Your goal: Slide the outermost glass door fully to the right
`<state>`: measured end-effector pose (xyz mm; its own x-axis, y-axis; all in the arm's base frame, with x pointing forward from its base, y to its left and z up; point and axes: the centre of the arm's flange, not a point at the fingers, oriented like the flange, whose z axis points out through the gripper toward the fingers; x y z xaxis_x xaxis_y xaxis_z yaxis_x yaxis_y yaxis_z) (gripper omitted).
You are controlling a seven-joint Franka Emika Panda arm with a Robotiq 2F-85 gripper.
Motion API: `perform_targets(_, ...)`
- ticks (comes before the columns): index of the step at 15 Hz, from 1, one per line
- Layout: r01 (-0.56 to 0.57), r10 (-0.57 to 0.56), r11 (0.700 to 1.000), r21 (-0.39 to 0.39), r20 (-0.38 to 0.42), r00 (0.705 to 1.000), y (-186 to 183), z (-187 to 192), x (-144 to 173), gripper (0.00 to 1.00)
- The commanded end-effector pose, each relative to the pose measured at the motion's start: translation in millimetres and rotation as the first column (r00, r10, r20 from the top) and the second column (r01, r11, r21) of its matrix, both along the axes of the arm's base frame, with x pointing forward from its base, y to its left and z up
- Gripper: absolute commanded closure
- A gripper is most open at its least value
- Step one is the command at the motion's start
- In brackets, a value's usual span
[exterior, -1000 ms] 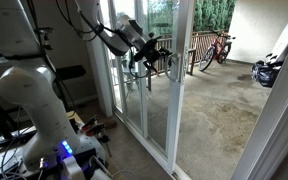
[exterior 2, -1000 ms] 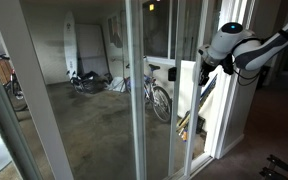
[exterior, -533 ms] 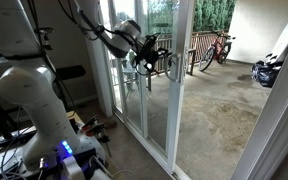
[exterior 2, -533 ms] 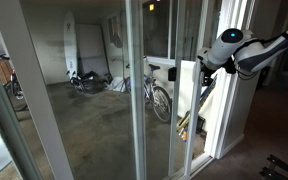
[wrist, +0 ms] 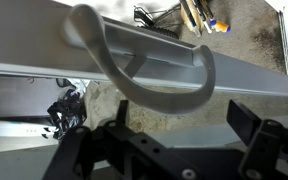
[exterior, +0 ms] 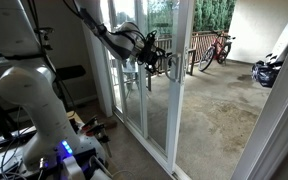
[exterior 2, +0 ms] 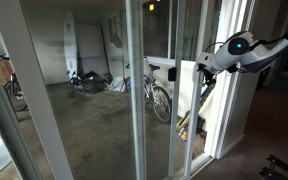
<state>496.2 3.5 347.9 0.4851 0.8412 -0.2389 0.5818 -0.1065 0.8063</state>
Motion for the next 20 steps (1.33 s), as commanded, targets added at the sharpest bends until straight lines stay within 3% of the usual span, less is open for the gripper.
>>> perform_targets(1,-0.046,0.047,0.995,-0.091,0.013,0.999,-2,-13,-9,0.0)
perform_targets(2,-0.056,0.058,0.993,-0.104,0.015,0.998,0,-14,-12,0.0)
perform_targets(3,-0.067,0.069,0.991,-0.114,0.013,0.998,0,-15,-14,0.22)
perform_targets(14,-0.117,0.121,0.988,-0.098,0.032,0.992,35,-35,-33,0.92)
perform_targets(18,-0.102,0.107,0.989,-0.109,0.037,0.994,21,-27,-32,0.99)
perform_targets(20,-0.089,0.094,0.99,-0.113,0.04,0.995,8,-22,-30,0.96)
